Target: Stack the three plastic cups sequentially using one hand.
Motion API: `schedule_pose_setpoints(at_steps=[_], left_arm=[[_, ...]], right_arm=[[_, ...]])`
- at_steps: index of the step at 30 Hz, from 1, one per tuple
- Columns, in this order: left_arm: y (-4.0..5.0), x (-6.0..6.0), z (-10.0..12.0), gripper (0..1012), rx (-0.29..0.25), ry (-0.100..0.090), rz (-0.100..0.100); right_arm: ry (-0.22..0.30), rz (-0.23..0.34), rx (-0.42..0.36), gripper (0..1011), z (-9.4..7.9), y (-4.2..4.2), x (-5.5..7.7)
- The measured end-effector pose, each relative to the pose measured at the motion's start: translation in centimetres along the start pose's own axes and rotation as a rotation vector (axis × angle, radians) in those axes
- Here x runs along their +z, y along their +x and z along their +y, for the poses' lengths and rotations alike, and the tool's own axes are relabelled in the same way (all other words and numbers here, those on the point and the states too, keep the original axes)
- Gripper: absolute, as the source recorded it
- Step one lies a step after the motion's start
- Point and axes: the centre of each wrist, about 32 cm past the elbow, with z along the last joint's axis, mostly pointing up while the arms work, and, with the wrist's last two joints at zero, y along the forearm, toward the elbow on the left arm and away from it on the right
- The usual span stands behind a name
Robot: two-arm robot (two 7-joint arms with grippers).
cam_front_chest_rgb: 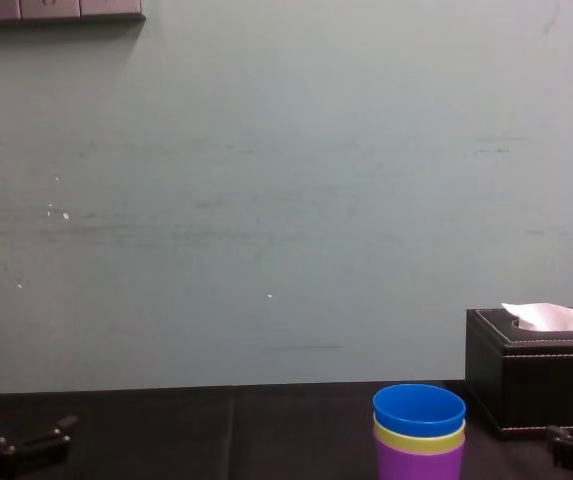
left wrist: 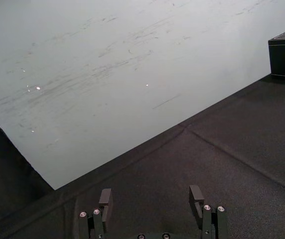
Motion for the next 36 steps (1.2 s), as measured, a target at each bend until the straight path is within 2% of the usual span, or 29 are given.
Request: schedule_pose_setpoints(at_steps=[36], left_arm=[[0.0, 0.0, 0.0, 1012, 0.0, 0.0, 0.0]], right_arm=[[0.0, 0.0, 0.0, 1003, 0.0, 0.0, 0.0]])
